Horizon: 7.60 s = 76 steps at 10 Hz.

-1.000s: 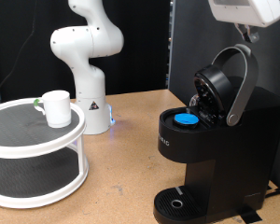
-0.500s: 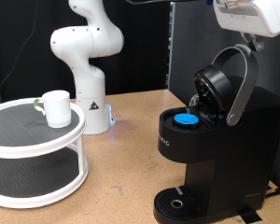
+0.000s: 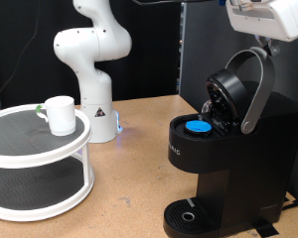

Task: Make a cup of coffee with the keurig machine

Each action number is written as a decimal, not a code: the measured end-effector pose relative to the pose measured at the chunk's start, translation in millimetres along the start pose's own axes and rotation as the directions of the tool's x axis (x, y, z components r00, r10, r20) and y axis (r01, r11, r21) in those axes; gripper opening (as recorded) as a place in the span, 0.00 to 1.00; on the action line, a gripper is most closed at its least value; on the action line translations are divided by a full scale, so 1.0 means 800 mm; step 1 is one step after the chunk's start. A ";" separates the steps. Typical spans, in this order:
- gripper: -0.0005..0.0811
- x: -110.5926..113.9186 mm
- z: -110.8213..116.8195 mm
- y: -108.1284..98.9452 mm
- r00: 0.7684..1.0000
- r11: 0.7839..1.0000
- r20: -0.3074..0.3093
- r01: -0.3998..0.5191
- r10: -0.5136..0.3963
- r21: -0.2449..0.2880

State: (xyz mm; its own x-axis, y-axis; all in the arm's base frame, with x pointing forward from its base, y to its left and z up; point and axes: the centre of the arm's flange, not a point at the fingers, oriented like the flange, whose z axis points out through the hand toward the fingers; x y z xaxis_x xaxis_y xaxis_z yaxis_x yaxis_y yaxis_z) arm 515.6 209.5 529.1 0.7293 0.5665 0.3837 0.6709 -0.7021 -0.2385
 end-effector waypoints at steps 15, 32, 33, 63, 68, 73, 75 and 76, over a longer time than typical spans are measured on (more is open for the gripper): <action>0.01 -0.058 -0.056 0.073 0.982 0.996 0.188 0.036 -0.020 -0.082; 0.01 -0.158 0.006 0.153 0.957 0.988 0.280 0.107 -0.072 -0.113; 0.01 -0.164 0.013 0.154 0.956 0.988 0.284 0.108 -0.073 -0.112; 0.01 -0.201 -0.095 0.180 0.995 0.999 0.095 -0.037 0.036 0.004; 0.01 -0.215 -0.100 0.185 0.965 0.965 0.004 -0.262 0.262 0.005; 0.01 -0.256 -0.115 0.167 0.937 0.949 0.154 -0.306 0.314 -0.074; 0.01 -0.267 -0.133 0.157 0.946 0.961 0.173 -0.266 0.275 -0.073; 0.01 -0.272 -0.138 0.153 0.951 0.964 0.162 -0.257 0.265 -0.069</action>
State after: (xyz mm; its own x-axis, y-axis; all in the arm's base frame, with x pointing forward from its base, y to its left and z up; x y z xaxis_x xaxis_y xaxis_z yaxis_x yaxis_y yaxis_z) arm 424.3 -47.2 514.7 0.8927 0.4223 0.1572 0.4501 -0.8521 -0.2670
